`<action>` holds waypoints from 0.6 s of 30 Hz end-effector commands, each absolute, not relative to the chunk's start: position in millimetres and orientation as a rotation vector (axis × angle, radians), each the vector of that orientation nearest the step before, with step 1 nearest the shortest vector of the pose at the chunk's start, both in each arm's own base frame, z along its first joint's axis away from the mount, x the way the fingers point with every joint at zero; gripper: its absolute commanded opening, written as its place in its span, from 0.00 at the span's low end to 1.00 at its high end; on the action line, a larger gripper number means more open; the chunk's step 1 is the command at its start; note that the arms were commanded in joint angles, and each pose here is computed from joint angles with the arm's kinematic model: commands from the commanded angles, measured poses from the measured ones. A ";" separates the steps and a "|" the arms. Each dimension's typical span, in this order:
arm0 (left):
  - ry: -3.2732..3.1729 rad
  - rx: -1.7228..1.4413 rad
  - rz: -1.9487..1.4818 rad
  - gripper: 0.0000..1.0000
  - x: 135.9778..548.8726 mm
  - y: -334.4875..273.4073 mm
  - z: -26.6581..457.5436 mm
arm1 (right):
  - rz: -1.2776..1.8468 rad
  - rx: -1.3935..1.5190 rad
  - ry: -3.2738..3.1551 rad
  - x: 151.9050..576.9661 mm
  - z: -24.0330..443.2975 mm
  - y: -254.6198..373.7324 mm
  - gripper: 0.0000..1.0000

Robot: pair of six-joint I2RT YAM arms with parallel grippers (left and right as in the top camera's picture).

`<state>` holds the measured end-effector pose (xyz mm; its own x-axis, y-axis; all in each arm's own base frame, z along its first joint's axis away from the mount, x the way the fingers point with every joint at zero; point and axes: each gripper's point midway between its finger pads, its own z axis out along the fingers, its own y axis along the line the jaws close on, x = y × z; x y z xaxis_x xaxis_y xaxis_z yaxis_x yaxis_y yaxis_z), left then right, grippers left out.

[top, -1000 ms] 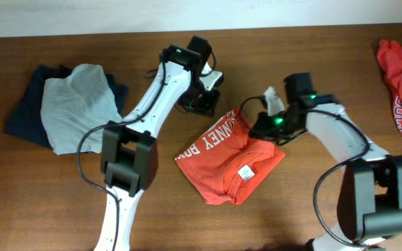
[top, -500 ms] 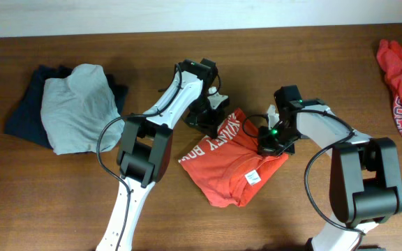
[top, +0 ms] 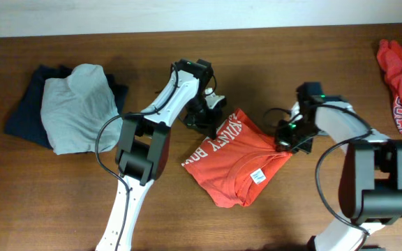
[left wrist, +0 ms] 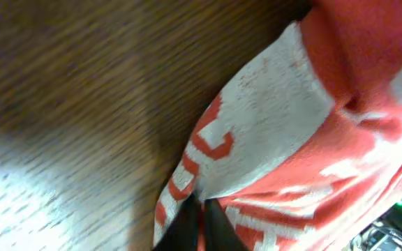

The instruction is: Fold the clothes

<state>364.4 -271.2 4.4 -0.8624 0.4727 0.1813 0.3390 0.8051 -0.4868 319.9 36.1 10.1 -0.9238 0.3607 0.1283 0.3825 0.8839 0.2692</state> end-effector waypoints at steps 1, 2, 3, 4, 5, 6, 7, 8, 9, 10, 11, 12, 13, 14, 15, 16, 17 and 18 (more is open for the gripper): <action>-2.718 -0.566 0.486 0.26 375.0 -234.7 -20.3 | -0.467 -0.589 -2.994 326.2 12.7 23.1 0.10; -2.722 -0.574 0.490 0.42 376.9 -233.3 -17.8 | -0.488 -0.590 -2.987 325.7 13.5 23.6 0.11; -2.726 -0.580 0.495 0.56 378.6 -232.3 -16.0 | -0.503 -0.586 -2.983 325.1 14.1 23.9 0.11; -2.727 -0.590 0.503 0.64 379.7 -231.2 -13.9 | -0.516 -0.572 -2.983 325.1 14.6 25.3 0.11; -2.723 -0.595 0.513 0.68 379.9 -230.2 -12.6 | -0.524 -0.557 -2.986 325.2 14.8 26.1 0.12; -2.711 -0.608 0.547 0.70 379.0 -231.5 -9.6 | -0.524 -0.552 -2.987 325.2 14.8 26.4 0.12; -2.689 -0.632 0.613 0.71 377.2 -235.6 -5.6 | -0.524 -0.552 -2.987 325.2 14.8 26.6 0.13; -2.658 -0.664 0.713 0.72 374.6 -243.2 0.5 | -0.524 -0.551 -2.987 325.2 14.8 26.7 0.12; -2.628 -0.697 0.797 0.76 372.2 -249.9 5.8 | -0.524 -0.552 -2.988 325.4 14.8 26.5 0.13; -2.608 -0.735 0.848 0.79 370.5 -253.8 9.0 | -0.524 -0.552 -2.989 325.5 14.8 26.5 0.13; -2.601 -0.763 0.856 0.81 369.8 -253.8 9.3 | -0.524 -0.551 -2.990 325.7 14.8 26.4 0.13; -2.598 -0.803 0.841 0.83 369.0 -252.3 8.1 | -0.524 -0.551 -2.990 325.7 14.8 26.4 0.13; -2.591 -0.846 0.828 0.82 367.2 -252.0 6.7 | -0.524 -0.552 -2.989 325.6 14.8 26.5 0.13; -2.580 -0.891 0.818 0.82 364.9 -252.2 5.8 | -0.524 -0.551 -2.989 325.6 14.8 26.5 0.13; -2.561 -0.956 0.809 0.82 361.3 -253.9 4.8 | -0.524 -0.551 -2.989 325.6 14.8 26.6 0.13; -2.541 -1.009 0.813 0.80 357.7 -256.7 3.9 | -0.525 -0.551 -2.988 325.5 14.8 26.7 0.13; -2.522 -1.055 0.819 0.78 354.1 -260.4 3.8 | -0.525 -0.551 -2.989 325.6 14.8 26.5 0.13; -2.499 -1.108 0.822 0.78 349.9 -264.7 3.4 | -0.525 -0.552 -2.988 325.5 14.8 26.5 0.13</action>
